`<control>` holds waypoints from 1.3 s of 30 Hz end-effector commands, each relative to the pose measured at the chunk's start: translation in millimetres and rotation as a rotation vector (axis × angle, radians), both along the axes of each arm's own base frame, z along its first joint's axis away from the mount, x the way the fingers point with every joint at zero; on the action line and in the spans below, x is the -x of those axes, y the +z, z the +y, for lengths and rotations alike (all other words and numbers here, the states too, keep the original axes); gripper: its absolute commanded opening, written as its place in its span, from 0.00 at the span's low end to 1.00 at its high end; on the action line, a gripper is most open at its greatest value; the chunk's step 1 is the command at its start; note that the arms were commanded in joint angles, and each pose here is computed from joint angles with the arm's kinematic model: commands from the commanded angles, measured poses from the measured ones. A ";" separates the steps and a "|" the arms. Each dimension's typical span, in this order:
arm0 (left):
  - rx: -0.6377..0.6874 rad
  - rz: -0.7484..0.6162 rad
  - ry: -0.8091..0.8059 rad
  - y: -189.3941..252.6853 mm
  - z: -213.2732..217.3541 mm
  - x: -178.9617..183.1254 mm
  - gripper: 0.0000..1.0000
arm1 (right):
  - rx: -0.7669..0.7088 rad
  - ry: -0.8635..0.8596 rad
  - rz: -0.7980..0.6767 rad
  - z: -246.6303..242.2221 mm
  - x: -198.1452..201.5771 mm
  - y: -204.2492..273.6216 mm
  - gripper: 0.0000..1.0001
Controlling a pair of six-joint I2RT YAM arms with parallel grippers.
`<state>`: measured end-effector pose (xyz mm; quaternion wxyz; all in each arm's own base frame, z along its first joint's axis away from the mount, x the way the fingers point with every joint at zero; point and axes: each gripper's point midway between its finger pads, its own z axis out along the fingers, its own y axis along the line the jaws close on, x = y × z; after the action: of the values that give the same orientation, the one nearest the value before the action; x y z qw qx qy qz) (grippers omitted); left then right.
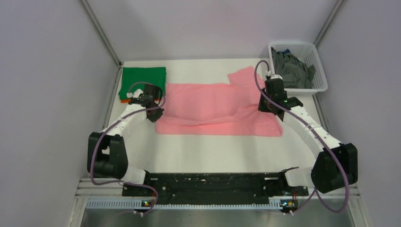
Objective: Fold and stack the t-shirts
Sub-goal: Fold the flattened tshirt in 1/3 of the way
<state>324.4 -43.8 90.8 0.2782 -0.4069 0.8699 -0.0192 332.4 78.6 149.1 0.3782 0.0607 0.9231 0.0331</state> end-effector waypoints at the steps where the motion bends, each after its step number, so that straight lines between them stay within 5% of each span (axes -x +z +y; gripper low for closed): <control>1: -0.002 -0.022 0.026 0.1 7.5 -35.8 0.13 | 0.008 0.028 -0.104 0.1 -42.0 12.7 0.00; 3: -0.002 -0.009 0.056 -6.8 16.1 -52.4 0.21 | 0.004 -0.001 -0.119 -9.4 -63.5 4.6 0.00; 5: 0.026 0.010 0.065 -7.5 18.1 -71.2 0.38 | 0.005 -0.025 -0.105 -20.5 -89.3 -9.5 0.13; 7: 0.056 0.033 0.061 1.4 16.3 -85.7 0.66 | 0.030 -0.048 -0.112 -30.0 -110.5 -11.9 0.52; 8: 0.069 0.041 0.041 7.8 13.0 -86.8 0.90 | 0.049 -0.056 -0.110 -33.0 -116.6 -12.0 0.60; 9: 0.073 0.034 0.033 15.9 11.7 -88.7 0.98 | 0.055 -0.061 -0.111 -34.1 -119.4 -10.0 0.66; 15: 0.153 -0.025 -0.093 29.8 -14.2 -71.0 0.99 | -0.021 -0.014 -0.166 -22.4 -97.4 4.5 0.98; 25: 0.279 0.036 -0.315 -11.6 -81.5 -49.2 0.99 | -0.271 0.194 -0.073 41.4 -35.5 -39.5 0.99; 32: 0.287 0.124 -0.327 -50.6 -86.8 -40.6 0.99 | -0.282 0.044 0.064 36.1 -16.6 -97.0 0.99; 39: 0.276 0.189 -0.326 -71.9 -82.9 13.5 0.99 | -0.273 0.019 0.227 36.2 64.6 -133.8 0.99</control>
<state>354.1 -127.8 38.3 0.1651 -0.3012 0.9248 -0.1638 322.6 113.0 36.4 0.3141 0.0893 0.9306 0.1652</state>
